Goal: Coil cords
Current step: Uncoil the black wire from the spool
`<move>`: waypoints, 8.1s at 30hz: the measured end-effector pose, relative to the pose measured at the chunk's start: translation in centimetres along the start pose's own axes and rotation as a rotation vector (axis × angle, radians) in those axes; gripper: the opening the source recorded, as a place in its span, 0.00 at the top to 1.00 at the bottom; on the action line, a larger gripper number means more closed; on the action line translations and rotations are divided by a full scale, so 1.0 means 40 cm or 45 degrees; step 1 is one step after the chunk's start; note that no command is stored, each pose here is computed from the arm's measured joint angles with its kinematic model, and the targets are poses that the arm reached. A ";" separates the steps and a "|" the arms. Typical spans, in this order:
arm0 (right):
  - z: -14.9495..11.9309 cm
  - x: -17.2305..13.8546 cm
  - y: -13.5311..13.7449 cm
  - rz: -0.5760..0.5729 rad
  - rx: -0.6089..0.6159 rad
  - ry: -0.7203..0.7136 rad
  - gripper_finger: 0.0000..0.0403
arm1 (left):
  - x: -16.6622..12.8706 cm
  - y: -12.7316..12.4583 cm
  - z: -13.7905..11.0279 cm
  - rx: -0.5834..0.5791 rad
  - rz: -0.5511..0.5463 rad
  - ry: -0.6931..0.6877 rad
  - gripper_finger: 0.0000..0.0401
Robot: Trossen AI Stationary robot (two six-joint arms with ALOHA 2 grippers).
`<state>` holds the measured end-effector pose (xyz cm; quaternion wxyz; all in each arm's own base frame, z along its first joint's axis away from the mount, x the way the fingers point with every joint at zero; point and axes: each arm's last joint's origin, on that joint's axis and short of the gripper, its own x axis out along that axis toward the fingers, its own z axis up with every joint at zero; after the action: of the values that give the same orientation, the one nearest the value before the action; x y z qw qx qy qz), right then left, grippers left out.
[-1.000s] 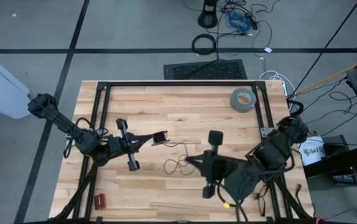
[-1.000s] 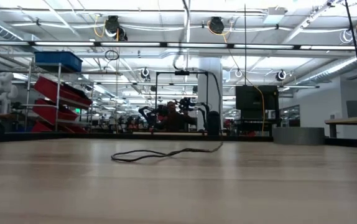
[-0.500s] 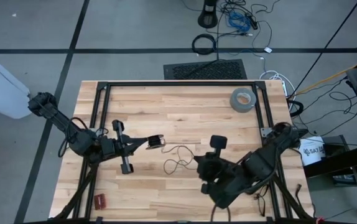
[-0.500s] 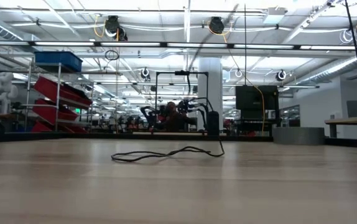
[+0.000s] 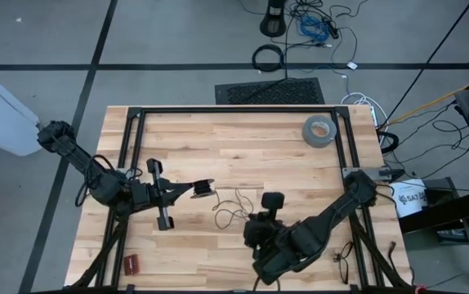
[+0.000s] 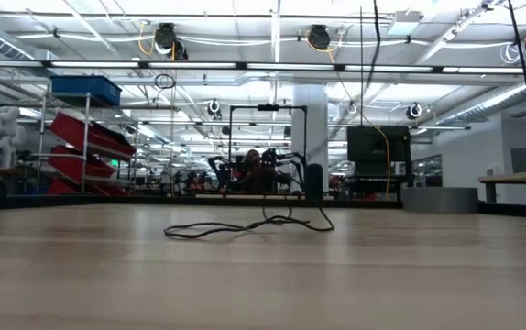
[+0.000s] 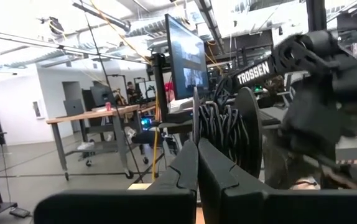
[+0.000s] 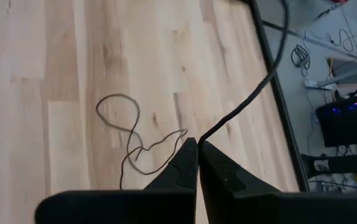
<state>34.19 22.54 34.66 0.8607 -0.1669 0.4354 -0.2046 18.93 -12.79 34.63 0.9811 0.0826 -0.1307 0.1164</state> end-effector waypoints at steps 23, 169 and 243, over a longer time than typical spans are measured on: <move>-0.023 0.195 0.076 0.079 -0.223 0.355 0.88 | -0.035 -0.001 0.032 -0.060 -0.093 -0.054 1.00; -0.089 0.383 -0.019 -0.401 0.269 -0.733 0.82 | 0.085 0.014 -0.079 -0.069 0.084 0.054 1.00; -0.001 -0.015 0.079 -0.764 -0.137 -0.587 1.00 | 0.062 0.014 -0.055 -0.075 0.049 0.042 1.00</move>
<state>34.49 25.55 33.56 0.8279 -0.3736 0.1723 -0.3813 21.65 -11.30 33.29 0.9827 0.0490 -0.1193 0.1325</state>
